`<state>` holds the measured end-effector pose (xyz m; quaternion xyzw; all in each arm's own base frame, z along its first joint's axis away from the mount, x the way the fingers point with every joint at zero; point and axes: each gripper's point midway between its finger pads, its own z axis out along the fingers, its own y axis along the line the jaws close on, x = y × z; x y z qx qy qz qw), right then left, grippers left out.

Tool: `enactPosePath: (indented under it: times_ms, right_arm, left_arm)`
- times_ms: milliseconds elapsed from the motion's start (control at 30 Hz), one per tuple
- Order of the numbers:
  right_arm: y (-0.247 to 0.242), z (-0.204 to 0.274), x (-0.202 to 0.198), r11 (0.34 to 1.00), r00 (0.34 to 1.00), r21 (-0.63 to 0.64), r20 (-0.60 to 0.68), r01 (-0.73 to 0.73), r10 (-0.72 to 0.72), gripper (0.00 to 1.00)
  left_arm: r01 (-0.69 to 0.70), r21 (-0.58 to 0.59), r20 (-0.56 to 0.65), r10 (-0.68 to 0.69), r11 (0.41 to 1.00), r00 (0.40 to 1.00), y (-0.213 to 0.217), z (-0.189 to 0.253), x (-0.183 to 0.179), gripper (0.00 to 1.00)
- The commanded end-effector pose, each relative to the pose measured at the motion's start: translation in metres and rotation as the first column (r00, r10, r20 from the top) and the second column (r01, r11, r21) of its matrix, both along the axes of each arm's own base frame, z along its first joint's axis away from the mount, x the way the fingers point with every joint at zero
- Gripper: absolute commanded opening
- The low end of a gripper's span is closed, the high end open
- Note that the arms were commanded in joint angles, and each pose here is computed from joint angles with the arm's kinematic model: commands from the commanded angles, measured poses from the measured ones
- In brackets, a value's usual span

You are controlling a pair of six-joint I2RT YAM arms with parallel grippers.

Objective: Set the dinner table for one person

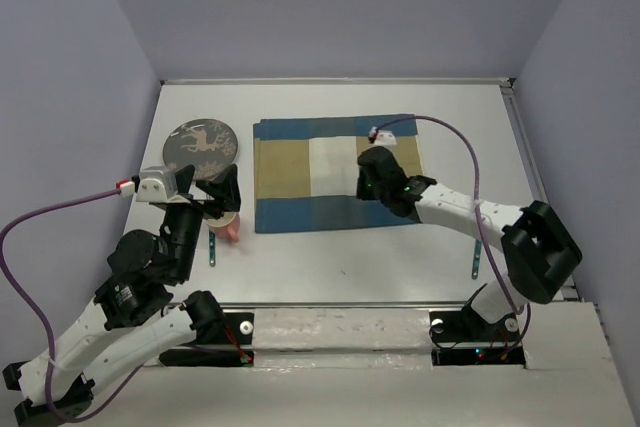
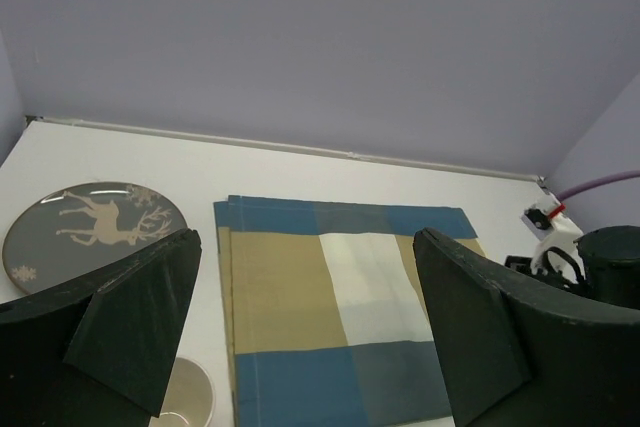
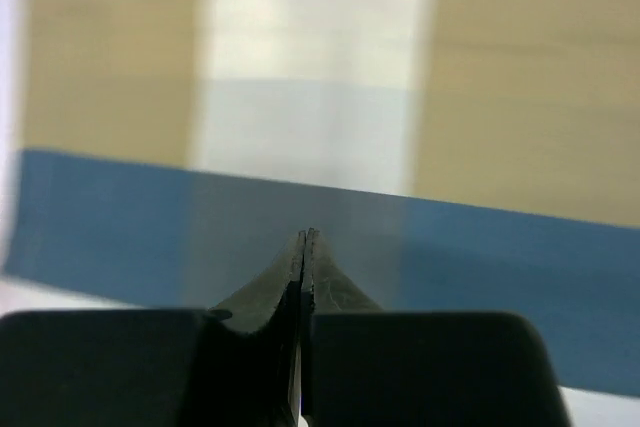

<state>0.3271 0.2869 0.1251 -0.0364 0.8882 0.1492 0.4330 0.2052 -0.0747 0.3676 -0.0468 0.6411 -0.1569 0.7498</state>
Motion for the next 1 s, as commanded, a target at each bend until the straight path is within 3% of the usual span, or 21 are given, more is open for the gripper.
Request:
enactPosePath:
  times_ms: [0,133,367,733,967]
  right_arm:
    - [-0.100,-0.049,0.004,0.965,0.962,-0.081,-0.090,0.249,-0.256,0.00]
    - [-0.145,-0.060,0.002,0.944,0.940,-0.108,-0.106,0.313,-0.324,0.00]
    - [-0.172,-0.086,-0.011,0.920,0.897,-0.083,-0.205,0.384,-0.393,0.00]
    - [-0.179,-0.113,-0.040,0.889,0.822,-0.069,-0.352,0.453,-0.447,0.00]
    - [-0.190,-0.100,-0.058,0.873,0.819,-0.045,-0.326,0.486,-0.472,0.00]
  left_arm:
    - [-0.016,-0.028,0.022,0.017,0.999,1.000,0.001,0.007,0.002,0.99]
    - [-0.014,-0.027,0.026,0.015,1.000,1.000,0.001,0.008,0.002,0.99]
    - [-0.020,-0.030,0.026,0.021,0.999,0.999,0.003,0.008,0.002,0.99]
    - [-0.013,-0.040,0.033,0.015,0.999,0.999,0.003,0.009,0.000,0.99]
    - [-0.003,-0.034,0.032,0.004,0.999,0.999,0.000,0.009,0.001,0.99]
